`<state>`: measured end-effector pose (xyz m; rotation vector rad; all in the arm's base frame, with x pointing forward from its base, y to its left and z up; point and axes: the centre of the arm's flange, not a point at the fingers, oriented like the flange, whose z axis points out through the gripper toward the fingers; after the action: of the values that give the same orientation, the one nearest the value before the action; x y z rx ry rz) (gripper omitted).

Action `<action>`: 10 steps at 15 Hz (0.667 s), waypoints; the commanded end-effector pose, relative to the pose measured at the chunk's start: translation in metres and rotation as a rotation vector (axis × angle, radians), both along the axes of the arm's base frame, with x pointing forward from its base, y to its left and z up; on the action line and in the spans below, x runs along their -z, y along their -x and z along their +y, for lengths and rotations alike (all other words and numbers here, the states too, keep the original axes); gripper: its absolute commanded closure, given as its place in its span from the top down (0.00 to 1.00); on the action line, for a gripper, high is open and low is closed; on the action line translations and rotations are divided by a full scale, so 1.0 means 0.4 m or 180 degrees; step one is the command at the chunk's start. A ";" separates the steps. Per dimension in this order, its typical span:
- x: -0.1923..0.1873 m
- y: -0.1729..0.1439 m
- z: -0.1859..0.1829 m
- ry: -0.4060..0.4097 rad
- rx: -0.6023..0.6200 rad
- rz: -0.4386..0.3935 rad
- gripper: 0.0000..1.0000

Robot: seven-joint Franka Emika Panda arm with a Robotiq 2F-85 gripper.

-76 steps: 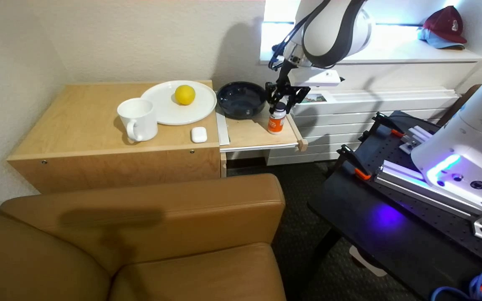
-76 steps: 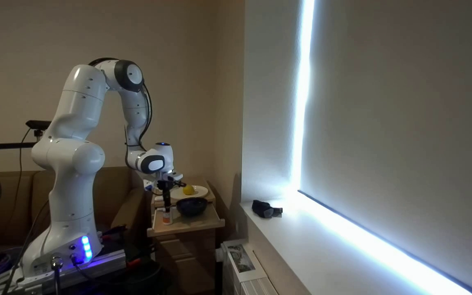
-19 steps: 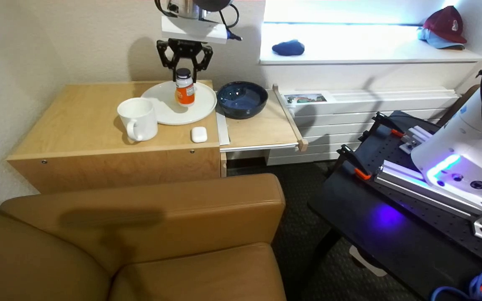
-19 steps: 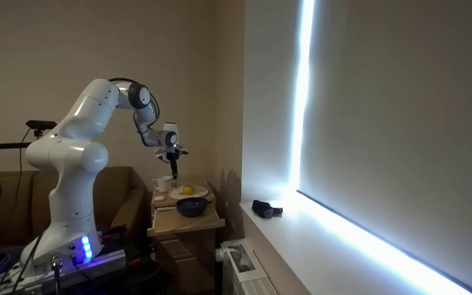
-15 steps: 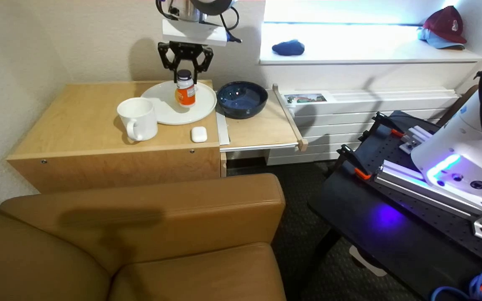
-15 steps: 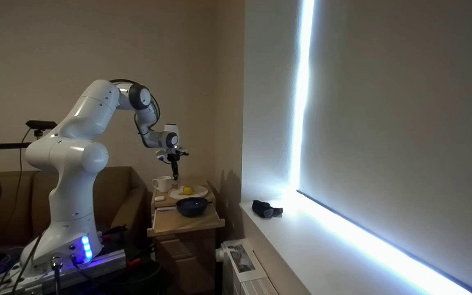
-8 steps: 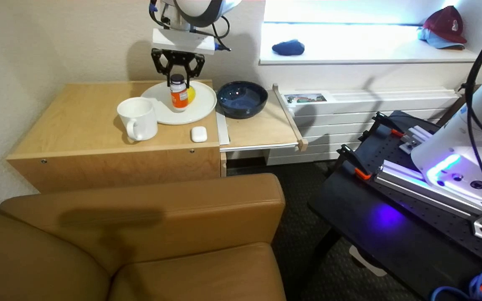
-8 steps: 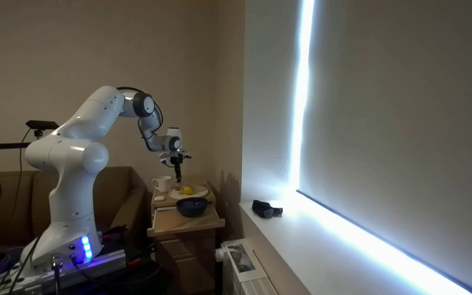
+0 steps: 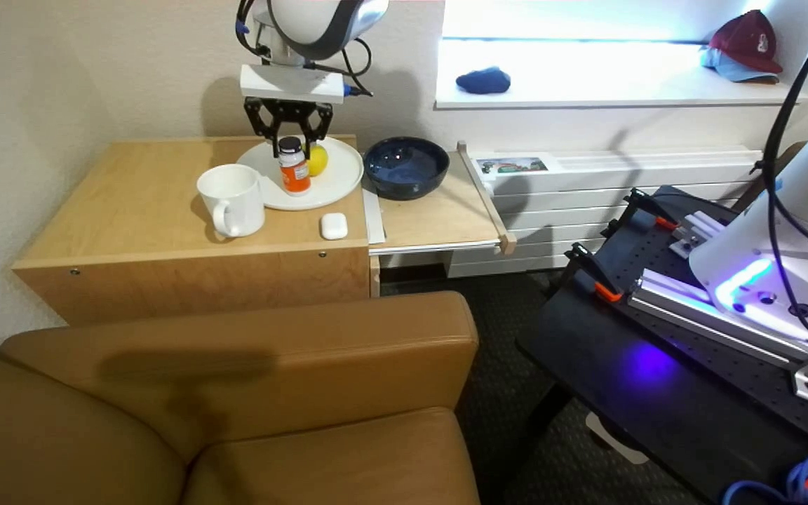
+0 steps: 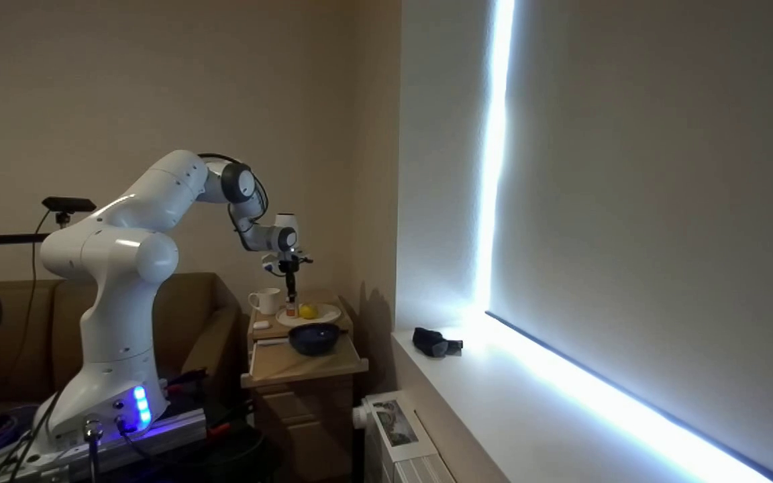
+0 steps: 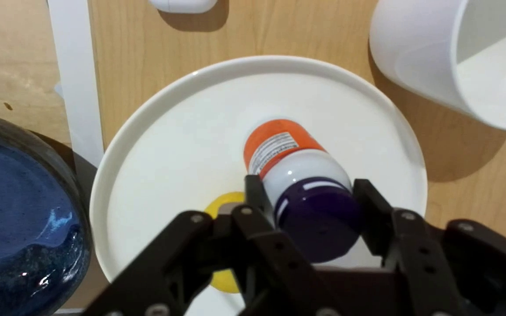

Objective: Pick up the white bottle and put it on the white plate

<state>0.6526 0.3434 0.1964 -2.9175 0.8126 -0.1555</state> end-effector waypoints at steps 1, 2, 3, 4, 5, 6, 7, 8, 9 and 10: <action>0.011 -0.032 0.019 0.0066 0.0095 0.0087 0.81; 0.004 -0.033 0.016 0.0064 0.0107 0.0092 0.86; -0.006 -0.034 0.013 0.0077 0.0127 0.0095 0.93; -0.017 -0.035 0.011 0.0084 0.0138 0.0114 0.99; -0.036 -0.032 0.005 0.0064 0.0134 0.0133 1.00; -0.054 -0.030 0.002 0.0058 0.0134 0.0120 1.00; -0.076 -0.029 -0.003 0.0032 0.0140 0.0128 1.00; -0.102 -0.024 -0.011 -0.0023 0.0141 0.0162 1.00; -0.132 -0.013 -0.027 -0.0110 0.0093 0.0249 1.00; -0.160 -0.004 -0.042 -0.0186 0.0066 0.0317 1.00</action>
<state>0.6654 0.3460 0.2239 -2.9064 0.8723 -0.1099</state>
